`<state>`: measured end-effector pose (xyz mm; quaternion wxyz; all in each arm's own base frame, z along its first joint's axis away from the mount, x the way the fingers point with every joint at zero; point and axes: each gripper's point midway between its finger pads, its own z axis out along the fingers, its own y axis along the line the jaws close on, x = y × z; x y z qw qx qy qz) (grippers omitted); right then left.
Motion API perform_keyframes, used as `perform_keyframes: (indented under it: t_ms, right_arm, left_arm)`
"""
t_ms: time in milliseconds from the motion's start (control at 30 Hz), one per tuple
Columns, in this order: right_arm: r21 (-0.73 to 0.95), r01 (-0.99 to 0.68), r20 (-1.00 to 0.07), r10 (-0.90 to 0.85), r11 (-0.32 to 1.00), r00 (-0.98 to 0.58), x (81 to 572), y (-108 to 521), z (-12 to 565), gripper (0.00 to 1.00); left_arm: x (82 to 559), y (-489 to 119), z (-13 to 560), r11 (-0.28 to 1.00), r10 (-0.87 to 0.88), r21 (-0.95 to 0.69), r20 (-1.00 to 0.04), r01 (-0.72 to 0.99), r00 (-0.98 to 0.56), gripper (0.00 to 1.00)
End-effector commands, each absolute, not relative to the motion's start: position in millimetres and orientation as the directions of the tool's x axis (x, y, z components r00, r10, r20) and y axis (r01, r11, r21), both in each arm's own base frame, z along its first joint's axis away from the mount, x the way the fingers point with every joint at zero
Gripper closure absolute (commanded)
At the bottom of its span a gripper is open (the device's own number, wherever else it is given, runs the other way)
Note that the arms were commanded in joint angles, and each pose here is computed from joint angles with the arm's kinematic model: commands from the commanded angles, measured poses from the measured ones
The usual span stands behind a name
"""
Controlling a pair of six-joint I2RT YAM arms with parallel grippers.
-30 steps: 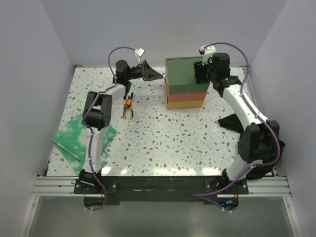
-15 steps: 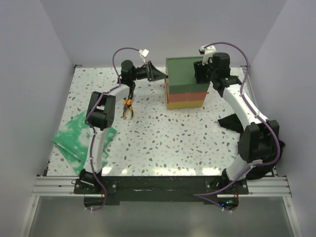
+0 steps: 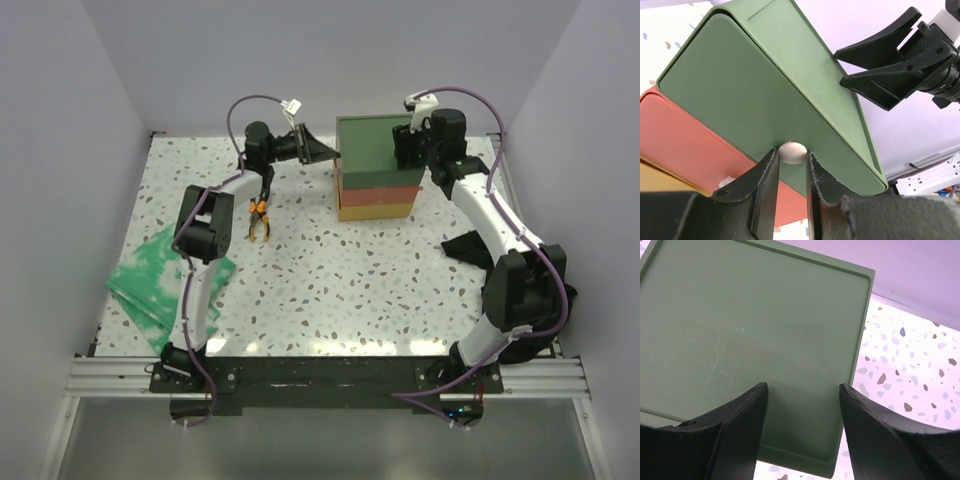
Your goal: Sort the tools into containers
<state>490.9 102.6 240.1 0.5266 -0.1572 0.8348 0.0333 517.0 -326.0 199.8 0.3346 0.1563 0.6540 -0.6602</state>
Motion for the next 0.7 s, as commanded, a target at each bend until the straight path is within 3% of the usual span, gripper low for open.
perform_keyframes:
  t_ms: [0, 667]
  right_arm:
    - [-0.126, -0.330, -0.707, -0.318, 0.936, -0.632, 449.0, 86.0, 156.0, 0.36]
    - [-0.126, -0.340, -0.710, -0.324, 0.932, -0.625, 449.6, 87.4, 149.7, 0.36]
  left_arm:
    - [508.0, -301.1, 230.6, 0.083, -0.255, -0.694, -0.709, 0.715, -0.658, 0.93]
    - [505.4, -207.0, 206.4, 0.211, -0.325, -0.793, -0.608, 0.571, -0.724, 0.97]
